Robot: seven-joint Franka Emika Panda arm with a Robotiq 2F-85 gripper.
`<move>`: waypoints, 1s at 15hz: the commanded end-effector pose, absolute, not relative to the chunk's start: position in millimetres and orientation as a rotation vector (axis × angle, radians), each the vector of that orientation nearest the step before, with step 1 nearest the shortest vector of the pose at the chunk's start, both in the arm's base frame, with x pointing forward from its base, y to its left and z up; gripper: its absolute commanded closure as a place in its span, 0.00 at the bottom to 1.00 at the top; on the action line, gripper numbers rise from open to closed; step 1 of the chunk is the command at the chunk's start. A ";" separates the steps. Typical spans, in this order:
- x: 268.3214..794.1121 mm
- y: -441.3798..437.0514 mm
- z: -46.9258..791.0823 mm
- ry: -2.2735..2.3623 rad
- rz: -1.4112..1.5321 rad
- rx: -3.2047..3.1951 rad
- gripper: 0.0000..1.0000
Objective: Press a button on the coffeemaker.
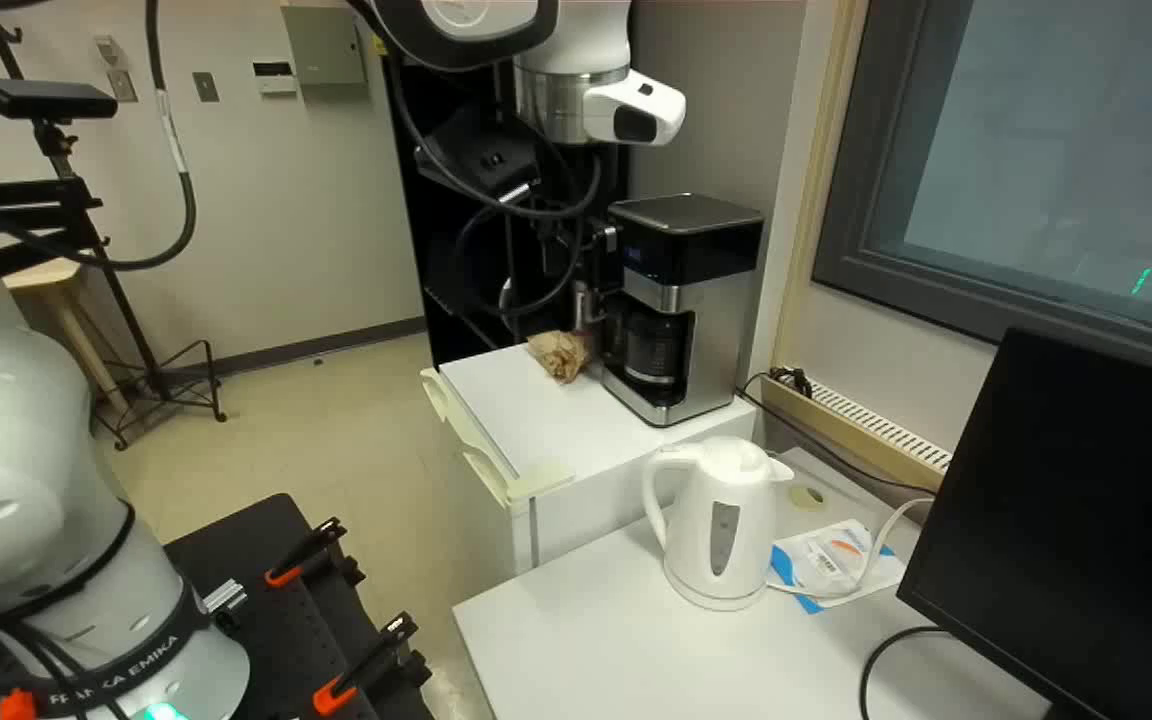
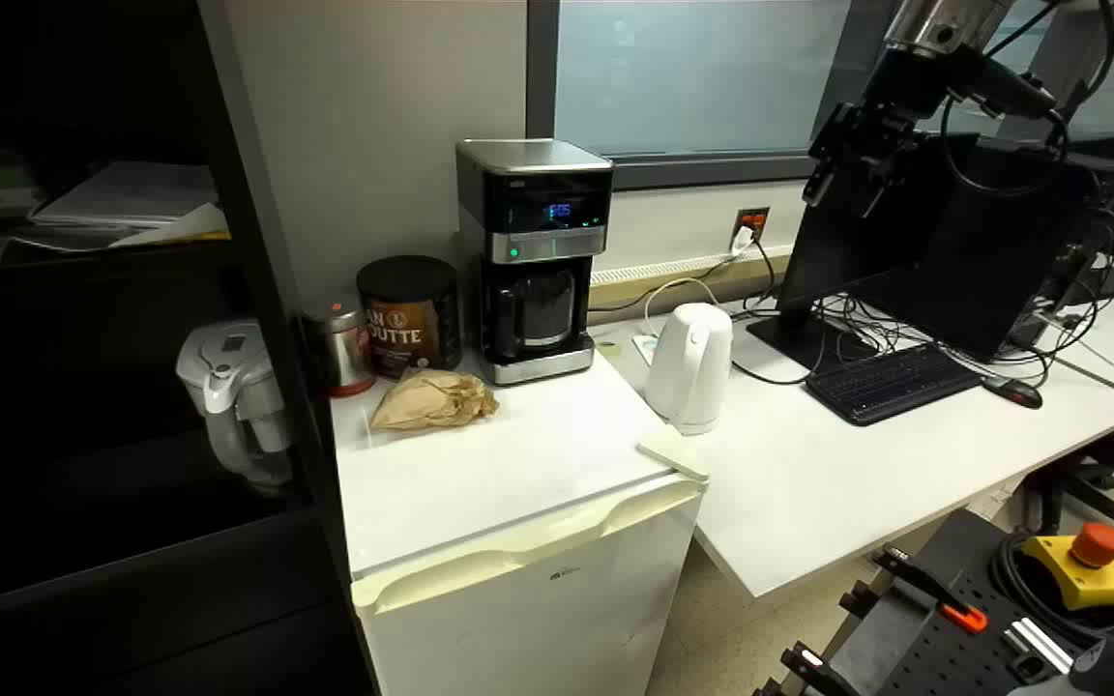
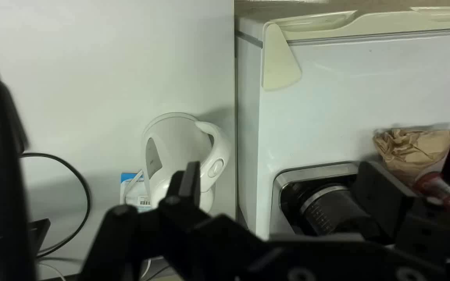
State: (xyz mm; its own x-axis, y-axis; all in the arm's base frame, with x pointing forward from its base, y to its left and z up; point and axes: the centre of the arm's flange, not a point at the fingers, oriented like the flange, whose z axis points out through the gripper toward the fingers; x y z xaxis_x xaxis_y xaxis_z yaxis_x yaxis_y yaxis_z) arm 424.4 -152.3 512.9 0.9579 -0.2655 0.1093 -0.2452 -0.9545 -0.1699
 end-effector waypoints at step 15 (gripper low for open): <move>482.5 -142.5 480.2 0.151 -0.105 -3.051 0.00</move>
State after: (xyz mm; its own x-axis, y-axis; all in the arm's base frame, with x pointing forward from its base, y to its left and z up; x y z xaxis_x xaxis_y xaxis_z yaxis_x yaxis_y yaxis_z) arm 444.6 -143.4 492.7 0.9802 -0.1808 0.0813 -0.1690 -0.9765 -0.1340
